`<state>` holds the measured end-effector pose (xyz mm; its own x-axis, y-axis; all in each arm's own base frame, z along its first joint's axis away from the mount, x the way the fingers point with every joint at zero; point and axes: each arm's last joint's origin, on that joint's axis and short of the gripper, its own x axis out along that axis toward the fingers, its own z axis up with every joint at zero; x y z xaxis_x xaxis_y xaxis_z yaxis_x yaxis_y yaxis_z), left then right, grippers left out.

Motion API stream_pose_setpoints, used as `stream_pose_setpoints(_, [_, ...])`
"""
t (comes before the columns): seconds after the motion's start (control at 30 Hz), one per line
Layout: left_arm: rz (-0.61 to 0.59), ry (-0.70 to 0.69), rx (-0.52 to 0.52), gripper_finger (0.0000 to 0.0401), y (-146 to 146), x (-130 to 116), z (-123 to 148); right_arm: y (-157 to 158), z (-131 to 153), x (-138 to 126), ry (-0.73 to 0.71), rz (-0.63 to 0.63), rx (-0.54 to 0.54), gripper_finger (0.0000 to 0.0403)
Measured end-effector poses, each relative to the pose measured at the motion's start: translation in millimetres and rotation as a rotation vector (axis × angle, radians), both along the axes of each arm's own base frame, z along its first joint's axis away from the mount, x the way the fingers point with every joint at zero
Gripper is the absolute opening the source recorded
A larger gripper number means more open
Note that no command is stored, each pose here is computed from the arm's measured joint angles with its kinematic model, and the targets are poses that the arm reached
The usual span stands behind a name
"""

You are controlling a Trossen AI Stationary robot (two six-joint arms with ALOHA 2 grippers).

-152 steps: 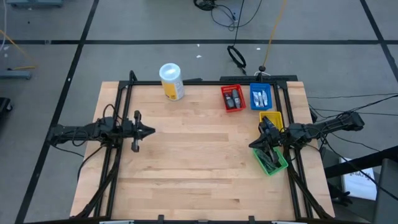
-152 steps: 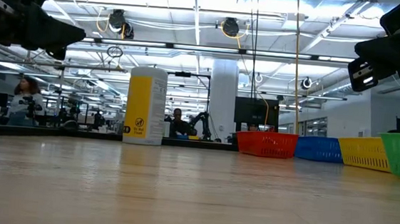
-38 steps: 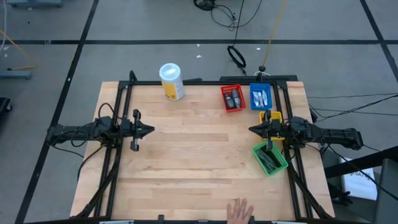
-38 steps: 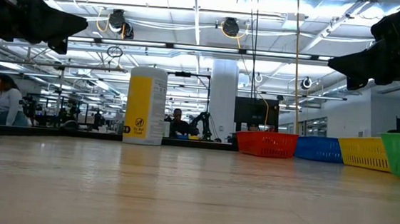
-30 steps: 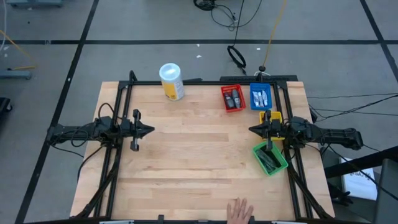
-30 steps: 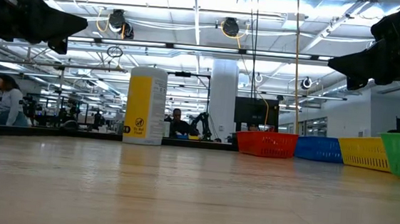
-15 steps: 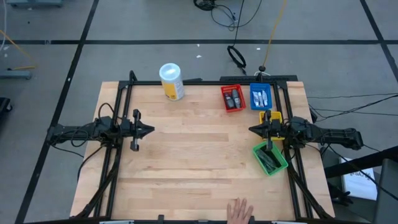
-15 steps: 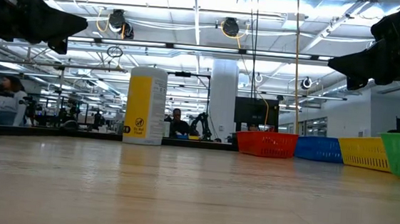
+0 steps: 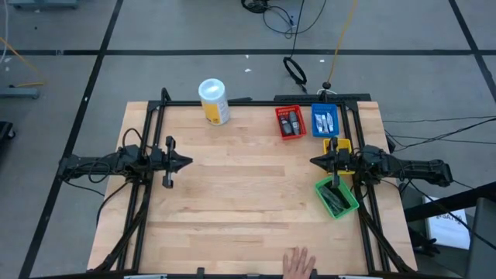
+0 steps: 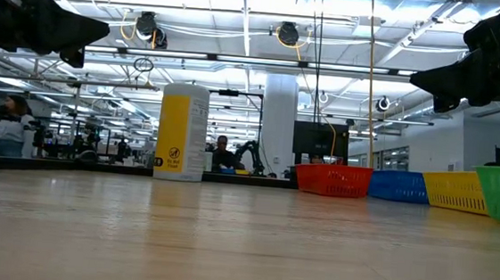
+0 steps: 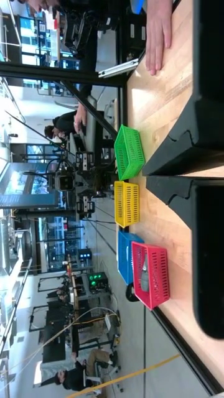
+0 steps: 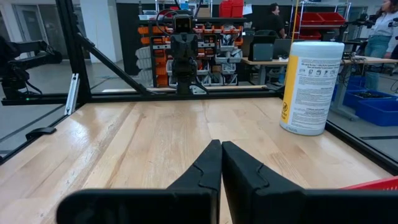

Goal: Pick & Place Travel size toiletries
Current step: Return to Home Position

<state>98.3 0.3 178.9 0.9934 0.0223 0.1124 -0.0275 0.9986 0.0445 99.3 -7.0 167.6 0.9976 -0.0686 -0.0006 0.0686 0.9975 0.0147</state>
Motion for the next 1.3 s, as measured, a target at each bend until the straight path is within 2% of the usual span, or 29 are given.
stream_pose_setpoints(0.27, [0.000,0.001,0.000,0.0027,0.0,0.0,-0.1,0.0,0.0,0.0,0.000,0.000,0.000,0.0004])
stream_pose_setpoints(0.63, [0.000,0.000,0.000,0.0002,0.0,0.0,-0.1,0.0,0.0,0.0,0.000,0.000,0.000,0.0004])
stream_pose_setpoints(1.0, [0.000,0.000,0.000,0.0028,0.0,0.0,-0.1,0.0,0.0,0.0,0.000,0.000,0.000,0.0004])
stream_pose_setpoints(1.3, [0.001,0.000,0.000,0.0008,0.0,0.0,-0.1,0.0,-0.1,0.0,0.000,0.000,0.000,0.0004])
